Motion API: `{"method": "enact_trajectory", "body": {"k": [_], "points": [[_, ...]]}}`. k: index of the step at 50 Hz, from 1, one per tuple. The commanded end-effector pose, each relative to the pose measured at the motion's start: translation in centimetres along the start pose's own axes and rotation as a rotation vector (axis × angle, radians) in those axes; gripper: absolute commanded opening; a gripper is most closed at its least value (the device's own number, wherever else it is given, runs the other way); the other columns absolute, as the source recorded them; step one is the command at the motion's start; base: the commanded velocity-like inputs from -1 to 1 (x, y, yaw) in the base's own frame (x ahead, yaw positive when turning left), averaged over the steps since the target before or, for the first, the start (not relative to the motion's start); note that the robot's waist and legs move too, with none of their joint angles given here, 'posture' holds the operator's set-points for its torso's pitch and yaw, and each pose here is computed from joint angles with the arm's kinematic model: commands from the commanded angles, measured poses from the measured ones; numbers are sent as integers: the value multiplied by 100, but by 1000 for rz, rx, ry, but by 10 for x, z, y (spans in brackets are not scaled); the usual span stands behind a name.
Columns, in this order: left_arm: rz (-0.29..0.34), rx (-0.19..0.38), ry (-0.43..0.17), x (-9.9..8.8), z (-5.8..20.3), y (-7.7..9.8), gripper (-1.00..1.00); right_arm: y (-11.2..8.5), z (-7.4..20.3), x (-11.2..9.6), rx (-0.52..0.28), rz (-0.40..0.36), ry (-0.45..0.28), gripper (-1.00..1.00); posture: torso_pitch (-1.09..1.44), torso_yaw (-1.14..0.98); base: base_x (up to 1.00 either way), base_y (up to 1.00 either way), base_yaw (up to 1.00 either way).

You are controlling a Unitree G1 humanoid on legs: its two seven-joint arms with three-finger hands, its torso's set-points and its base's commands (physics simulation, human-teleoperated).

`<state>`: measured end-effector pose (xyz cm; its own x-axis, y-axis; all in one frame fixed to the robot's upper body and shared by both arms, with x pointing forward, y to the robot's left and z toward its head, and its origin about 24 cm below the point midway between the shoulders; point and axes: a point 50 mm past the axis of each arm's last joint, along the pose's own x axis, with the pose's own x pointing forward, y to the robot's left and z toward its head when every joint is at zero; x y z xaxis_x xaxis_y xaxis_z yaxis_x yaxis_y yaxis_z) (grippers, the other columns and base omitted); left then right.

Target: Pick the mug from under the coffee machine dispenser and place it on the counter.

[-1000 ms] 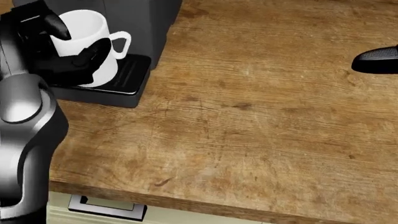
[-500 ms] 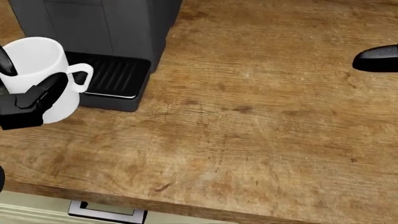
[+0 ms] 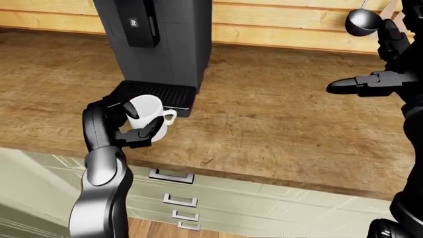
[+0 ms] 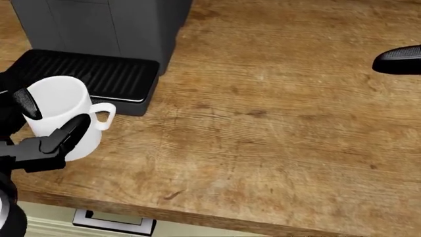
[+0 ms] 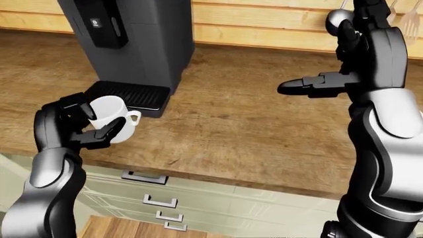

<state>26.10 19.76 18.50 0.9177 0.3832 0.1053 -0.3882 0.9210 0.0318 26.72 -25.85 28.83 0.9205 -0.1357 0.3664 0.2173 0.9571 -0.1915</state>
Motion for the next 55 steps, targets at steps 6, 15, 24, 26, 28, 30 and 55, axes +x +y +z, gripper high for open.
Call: {"method": "enact_trajectory", "body": {"k": [6,15,24,26,28,30,55], "points": [[-22,-17,-87,-12,5,-9,-100,-5,17,-2,-16,-23,-83,100,0,0,0,0,0],[-36,-10,-91,-13,-2,-12,-100,-5,17,-2,-16,-22,-83,100,0,0,0,0,0],[-44,1,-96,-14,-2,-14,69,-5,17,-3,-17,-20,-83,100,0,0,0,0,0],[-46,5,-95,-14,-2,-14,100,-5,17,-2,-17,-21,-83,100,0,0,0,0,0],[-43,6,-97,-14,0,-13,100,-5,19,-2,-16,-21,-86,100,0,0,0,0,0],[-43,5,-99,-14,2,-13,100,-5,19,-2,-17,-22,-85,100,0,0,0,0,0],[-193,-11,-86,-52,39,-7,100,-7,23,-1,-22,-23,-90,100,0,0,0,0,0]]}}
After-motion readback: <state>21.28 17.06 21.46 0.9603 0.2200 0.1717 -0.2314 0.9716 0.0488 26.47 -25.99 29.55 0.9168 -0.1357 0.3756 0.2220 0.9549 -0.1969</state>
